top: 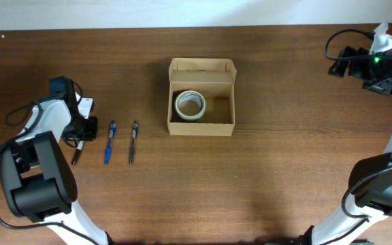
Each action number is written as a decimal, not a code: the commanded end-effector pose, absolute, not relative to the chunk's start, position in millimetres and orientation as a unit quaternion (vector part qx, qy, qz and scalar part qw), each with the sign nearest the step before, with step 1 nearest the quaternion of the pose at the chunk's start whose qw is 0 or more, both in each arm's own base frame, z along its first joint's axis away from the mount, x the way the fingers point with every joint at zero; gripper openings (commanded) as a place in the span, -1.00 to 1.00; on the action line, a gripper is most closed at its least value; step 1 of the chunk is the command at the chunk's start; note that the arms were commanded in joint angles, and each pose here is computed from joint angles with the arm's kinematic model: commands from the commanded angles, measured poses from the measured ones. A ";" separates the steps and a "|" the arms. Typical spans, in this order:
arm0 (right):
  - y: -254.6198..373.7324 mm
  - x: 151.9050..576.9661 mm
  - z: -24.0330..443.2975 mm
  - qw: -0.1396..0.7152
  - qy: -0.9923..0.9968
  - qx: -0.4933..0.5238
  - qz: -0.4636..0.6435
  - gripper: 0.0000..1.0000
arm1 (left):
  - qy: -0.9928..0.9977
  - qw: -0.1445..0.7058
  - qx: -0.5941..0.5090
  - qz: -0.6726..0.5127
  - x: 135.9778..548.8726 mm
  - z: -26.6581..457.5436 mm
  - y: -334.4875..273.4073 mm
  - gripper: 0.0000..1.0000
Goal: Pack container
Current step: 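Lower the left gripper onto the black marker and grasp it, then carry the black marker with the left gripper into the box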
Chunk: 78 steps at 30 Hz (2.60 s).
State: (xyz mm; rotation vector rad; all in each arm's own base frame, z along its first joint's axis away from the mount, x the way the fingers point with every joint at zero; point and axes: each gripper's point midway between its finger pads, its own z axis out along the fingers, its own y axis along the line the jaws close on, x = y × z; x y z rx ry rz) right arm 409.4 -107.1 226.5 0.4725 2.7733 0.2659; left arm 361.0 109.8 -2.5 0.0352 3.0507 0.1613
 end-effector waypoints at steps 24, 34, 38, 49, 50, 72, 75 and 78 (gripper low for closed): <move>-106.4 410.5 222.9 0.153 0.969 0.166 0.100 0.97 | 0.997 -0.041 0.053 0.030 322.2 -24.2 120.7 -0.01; -106.4 410.6 222.9 0.153 0.969 0.166 0.100 0.97 | 0.998 -0.031 0.026 0.038 328.0 -22.0 124.4 -0.97; -106.4 410.6 222.9 0.153 0.969 0.166 0.100 0.98 | 1.000 -0.005 0.010 -0.004 343.1 -11.8 112.0 -0.96; -106.4 410.5 222.9 0.153 0.969 0.166 0.100 0.97 | 0.992 0.108 0.030 -0.062 422.6 135.6 90.4 -0.97; -106.4 410.6 222.9 0.153 0.969 0.166 0.100 0.98 | 0.989 0.130 0.046 -0.055 431.3 159.0 86.7 -0.96; -106.4 410.6 222.9 0.153 0.969 0.166 0.100 0.98 | 0.768 0.156 0.621 -0.017 391.5 232.0 -196.5 -0.97; -106.4 410.6 222.9 0.153 0.969 0.166 0.100 0.98 | 0.739 0.128 0.661 -0.020 385.0 196.3 -210.6 -0.97; -106.4 410.6 222.9 0.153 0.969 0.166 0.100 0.98 | 0.725 0.113 0.679 -0.003 384.1 167.3 -220.4 -0.97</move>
